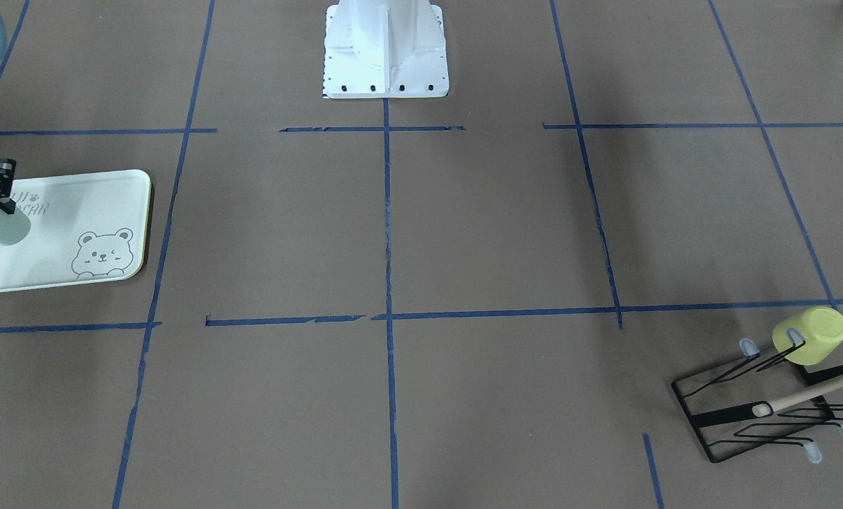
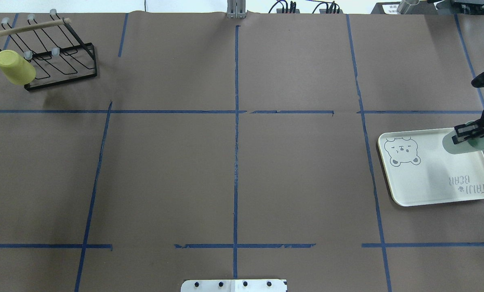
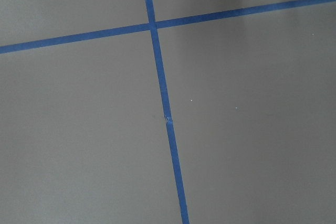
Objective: Left arm grabs green cup and hands to right arm on tray
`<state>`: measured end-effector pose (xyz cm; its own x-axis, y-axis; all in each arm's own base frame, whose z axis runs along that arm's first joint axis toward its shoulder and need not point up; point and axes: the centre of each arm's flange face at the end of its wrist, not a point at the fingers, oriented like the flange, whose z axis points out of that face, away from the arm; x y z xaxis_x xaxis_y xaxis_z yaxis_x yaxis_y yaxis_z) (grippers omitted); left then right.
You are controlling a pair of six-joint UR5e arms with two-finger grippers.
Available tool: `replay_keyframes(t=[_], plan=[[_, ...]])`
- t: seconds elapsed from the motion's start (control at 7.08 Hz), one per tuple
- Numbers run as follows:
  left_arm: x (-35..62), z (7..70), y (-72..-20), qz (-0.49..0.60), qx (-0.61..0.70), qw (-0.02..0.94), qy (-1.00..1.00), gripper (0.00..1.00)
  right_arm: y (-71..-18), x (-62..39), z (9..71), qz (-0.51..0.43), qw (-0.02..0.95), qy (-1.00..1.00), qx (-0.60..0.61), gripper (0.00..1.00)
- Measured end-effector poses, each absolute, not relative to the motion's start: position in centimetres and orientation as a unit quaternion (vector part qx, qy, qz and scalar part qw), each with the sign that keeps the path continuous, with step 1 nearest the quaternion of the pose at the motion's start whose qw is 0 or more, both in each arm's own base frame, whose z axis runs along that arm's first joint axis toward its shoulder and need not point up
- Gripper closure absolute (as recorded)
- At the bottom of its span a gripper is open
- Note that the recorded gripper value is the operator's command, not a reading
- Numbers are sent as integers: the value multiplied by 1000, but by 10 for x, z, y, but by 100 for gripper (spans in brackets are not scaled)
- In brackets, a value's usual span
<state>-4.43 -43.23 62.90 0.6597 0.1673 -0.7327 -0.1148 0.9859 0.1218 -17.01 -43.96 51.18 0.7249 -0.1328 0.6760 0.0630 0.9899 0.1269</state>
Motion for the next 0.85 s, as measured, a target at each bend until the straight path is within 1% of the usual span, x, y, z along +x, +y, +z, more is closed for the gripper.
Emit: replay_keyframes(t=[0.14,0.28,0.42,0.57,0.85], plan=[[-44,628,-433,77,33,910,405,0,-435,-185,517,-57,929,-363,41,86],[-44,627,-434,75,33,910,405,0,-433,-196,522,-62,930,-360,34,62],[-44,627,-435,74,33,910,405,0,-432,-206,529,-68,931,-357,25,17],[-44,627,-435,74,33,911,405,0,-431,-214,536,-73,932,-354,18,1],[-44,626,-437,72,33,911,405,0,-432,-219,527,-79,930,-357,24,0]])
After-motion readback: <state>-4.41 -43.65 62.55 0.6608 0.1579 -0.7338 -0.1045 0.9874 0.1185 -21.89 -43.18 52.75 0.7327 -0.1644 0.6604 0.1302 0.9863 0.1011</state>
